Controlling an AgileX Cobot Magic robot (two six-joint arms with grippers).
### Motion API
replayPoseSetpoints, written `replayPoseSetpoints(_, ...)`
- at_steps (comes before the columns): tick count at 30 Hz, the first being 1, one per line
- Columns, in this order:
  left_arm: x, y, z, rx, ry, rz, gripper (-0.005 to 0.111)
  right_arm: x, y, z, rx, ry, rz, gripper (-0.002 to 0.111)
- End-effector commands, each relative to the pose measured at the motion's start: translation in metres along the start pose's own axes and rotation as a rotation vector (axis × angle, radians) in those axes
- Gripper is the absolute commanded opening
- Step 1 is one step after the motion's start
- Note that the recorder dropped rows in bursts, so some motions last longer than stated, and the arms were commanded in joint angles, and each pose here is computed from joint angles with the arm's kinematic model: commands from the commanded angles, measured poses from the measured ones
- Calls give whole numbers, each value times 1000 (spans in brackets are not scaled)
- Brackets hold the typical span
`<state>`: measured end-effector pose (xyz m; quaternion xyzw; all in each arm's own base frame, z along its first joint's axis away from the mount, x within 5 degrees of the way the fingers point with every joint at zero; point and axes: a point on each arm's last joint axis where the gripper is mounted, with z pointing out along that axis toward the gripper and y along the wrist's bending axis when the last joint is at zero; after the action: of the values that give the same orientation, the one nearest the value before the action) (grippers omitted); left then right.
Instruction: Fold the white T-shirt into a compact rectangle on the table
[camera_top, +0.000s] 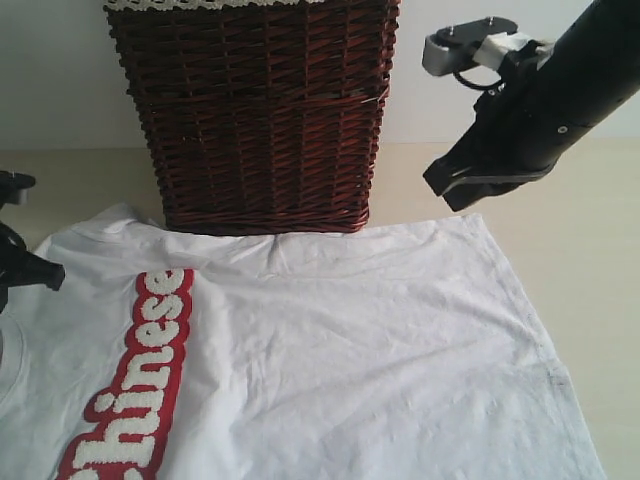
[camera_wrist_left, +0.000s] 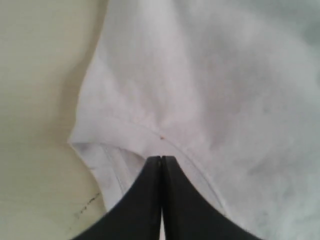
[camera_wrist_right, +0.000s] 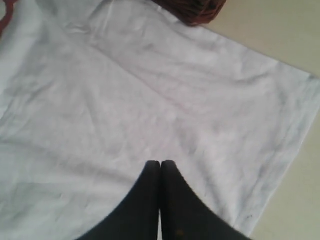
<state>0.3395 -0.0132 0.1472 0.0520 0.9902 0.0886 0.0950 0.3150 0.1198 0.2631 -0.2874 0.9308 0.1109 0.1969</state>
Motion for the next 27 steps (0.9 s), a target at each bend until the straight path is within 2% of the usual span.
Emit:
replayPoseSetpoints(1,-2,-17,-25,100,-77,1,0,8,-12,30,42,102,-1,0)
replayPoseSetpoints(4,8,-30,-21,158,-42,49,0,16,-28,54,156,201,55,0)
replayPoseSetpoints(7,16,-36,-13,171,-33,52,0,25,-39,76,235,289,108,0)
replayPoseSetpoints(16,21,-39,1,171,12,58,0,51,-49,128,236,448,83,0)
replayPoseSetpoints(27,21,-41,13,169,45,64,0,60,-70,128,321,485,120,0)
